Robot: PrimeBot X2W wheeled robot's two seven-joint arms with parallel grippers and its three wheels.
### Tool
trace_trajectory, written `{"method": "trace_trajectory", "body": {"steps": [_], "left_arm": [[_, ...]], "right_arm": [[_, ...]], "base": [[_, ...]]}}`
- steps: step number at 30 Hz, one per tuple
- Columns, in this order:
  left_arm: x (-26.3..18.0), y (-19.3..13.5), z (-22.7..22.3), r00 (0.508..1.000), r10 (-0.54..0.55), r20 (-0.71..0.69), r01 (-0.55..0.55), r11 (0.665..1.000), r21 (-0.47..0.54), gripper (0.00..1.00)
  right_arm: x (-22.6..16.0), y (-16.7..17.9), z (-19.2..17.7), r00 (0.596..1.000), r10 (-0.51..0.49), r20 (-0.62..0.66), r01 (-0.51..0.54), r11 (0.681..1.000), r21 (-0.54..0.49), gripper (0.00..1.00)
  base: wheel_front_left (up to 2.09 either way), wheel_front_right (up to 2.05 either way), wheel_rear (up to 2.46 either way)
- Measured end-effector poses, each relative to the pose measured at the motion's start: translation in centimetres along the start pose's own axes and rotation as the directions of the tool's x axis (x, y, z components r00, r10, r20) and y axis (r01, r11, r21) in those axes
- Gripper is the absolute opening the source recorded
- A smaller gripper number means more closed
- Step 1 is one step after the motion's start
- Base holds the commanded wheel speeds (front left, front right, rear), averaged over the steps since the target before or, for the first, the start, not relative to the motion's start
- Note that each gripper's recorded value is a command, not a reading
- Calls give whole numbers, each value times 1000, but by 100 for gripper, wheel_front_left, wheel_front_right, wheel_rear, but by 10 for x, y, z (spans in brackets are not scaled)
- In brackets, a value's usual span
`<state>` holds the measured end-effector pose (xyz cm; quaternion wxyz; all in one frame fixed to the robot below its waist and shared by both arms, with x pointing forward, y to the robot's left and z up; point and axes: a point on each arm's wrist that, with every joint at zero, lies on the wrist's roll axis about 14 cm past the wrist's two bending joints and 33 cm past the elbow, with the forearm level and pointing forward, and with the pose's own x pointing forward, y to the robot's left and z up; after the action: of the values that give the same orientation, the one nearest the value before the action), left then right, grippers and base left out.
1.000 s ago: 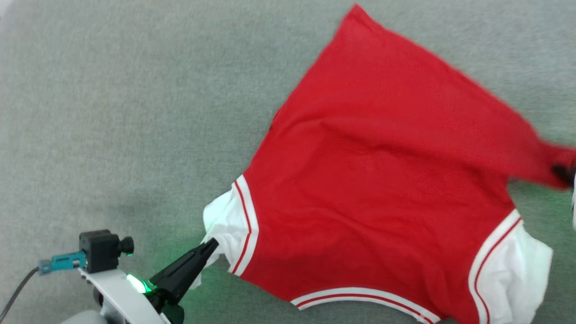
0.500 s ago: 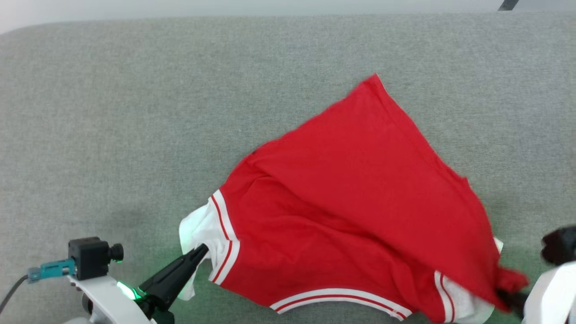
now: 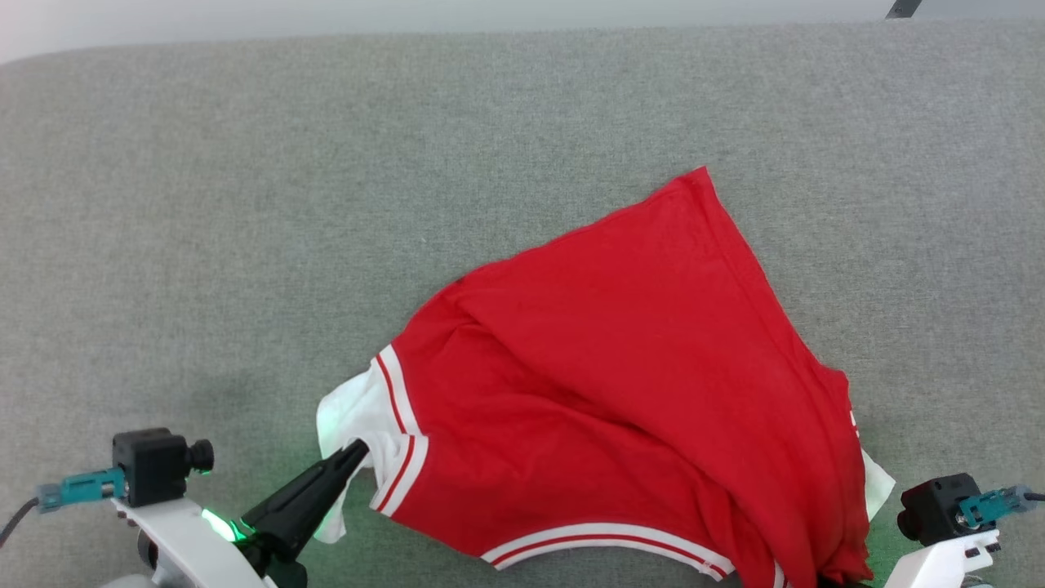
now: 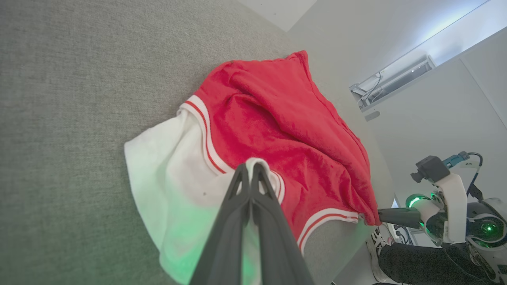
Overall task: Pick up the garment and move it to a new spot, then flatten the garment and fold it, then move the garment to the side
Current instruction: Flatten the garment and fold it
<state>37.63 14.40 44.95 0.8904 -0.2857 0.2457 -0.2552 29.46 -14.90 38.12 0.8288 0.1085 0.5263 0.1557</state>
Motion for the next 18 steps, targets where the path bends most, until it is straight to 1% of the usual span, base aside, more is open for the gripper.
{"method": "trace_trajectory", "body": {"steps": [1,2,7,11,15,18], "left_arm": [[0,0,1,1000,-1,1,1,1000,1,0],[0,-1,1,1000,-2,3,2,1000,2,0],[0,-3,3,1000,-7,14,8,1000,-4,0],[1,-4,3,1000,-9,21,9,1000,-9,0],[1,-5,3,1000,-12,28,12,1000,-15,0],[4,-5,5,999,-14,34,14,1000,-10,0]], "right_arm": [[-1,1,2,1000,1,8,-1,1000,-7,84],[-2,0,5,1000,1,20,-1,1000,-16,100],[-23,-13,40,987,-41,155,46,999,-27,100],[-47,-9,80,961,-24,276,40,998,-50,100],[-70,-5,137,906,-4,423,53,993,-104,100],[-77,-7,184,862,-28,506,131,977,-168,100]], "base": [[0,0,0],[0,0,0],[0,0,0],[0,0,0],[0,0,0],[0,0,0]]}}
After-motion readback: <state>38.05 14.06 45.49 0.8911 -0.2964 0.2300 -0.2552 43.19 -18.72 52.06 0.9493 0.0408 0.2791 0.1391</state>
